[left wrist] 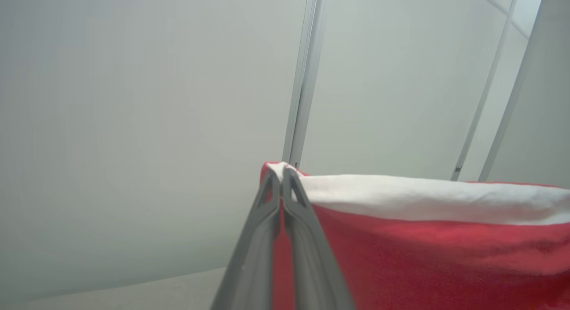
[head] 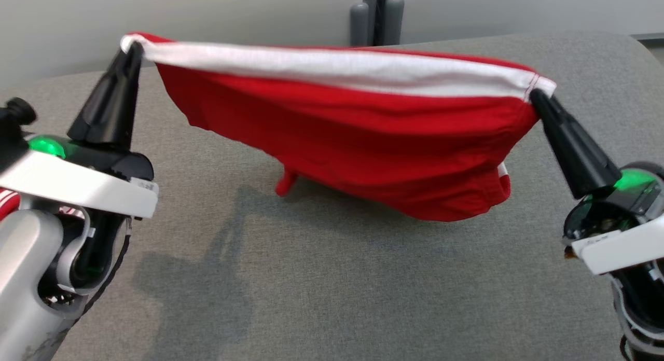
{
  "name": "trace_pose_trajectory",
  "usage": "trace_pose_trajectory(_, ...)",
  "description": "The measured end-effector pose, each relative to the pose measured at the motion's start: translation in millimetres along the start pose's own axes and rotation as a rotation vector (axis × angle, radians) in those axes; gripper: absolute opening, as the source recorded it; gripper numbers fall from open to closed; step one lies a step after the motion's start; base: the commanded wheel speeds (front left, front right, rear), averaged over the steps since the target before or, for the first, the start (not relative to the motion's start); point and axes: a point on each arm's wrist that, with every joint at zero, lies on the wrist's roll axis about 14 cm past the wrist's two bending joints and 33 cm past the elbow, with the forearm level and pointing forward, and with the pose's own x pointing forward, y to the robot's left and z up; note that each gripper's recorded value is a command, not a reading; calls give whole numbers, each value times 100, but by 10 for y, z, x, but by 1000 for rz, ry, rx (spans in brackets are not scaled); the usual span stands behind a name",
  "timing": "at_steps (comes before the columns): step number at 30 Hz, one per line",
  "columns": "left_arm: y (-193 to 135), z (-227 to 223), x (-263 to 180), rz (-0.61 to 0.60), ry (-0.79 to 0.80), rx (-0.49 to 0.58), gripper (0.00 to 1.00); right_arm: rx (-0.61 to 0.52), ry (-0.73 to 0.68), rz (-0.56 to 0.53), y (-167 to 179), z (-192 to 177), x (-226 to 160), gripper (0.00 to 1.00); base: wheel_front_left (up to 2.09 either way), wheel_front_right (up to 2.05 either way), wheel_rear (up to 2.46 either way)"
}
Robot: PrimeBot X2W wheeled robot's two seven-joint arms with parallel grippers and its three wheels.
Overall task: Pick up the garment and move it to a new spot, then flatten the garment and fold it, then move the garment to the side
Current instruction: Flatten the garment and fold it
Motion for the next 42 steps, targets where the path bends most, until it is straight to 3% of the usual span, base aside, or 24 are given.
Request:
trace_pose_trajectory(2, -34, 336, -17, 8, -98, -21, 0, -4, -50, 38, 95, 188, 57, 0, 0, 0, 0)
trace_pose_trajectory(6, -61, 852, -87, 20, -225, 39, 0, -12, -145, 116, 298, 542, 140, 0, 0, 0, 0)
trace_pose_trajectory(12, -168, 1129, -180, 4, -273, 66, 0, -9, -182, 154, 397, 704, 184, 0, 0, 0, 0)
trace_pose_trajectory(21, -129, 935, -87, -1, -199, 69, 0, 11, -119, 127, 248, 495, 343, 0, 0, 0, 0)
trace_pose_trajectory(24, -48, 838, 55, 6, -174, 115, 0, -22, -83, 108, 142, 387, 494, 0, 0, 0, 0)
trace_pose_trajectory(31, 147, 641, 650, 11, -145, 190, 0, -119, -22, 111, -26, 179, 1114, 0, 0, 0, 0)
trace_pose_trajectory(42, 565, 391, 1546, 52, -87, 292, 0, -340, -70, 69, -291, 29, 2156, 0, 0, 0, 0)
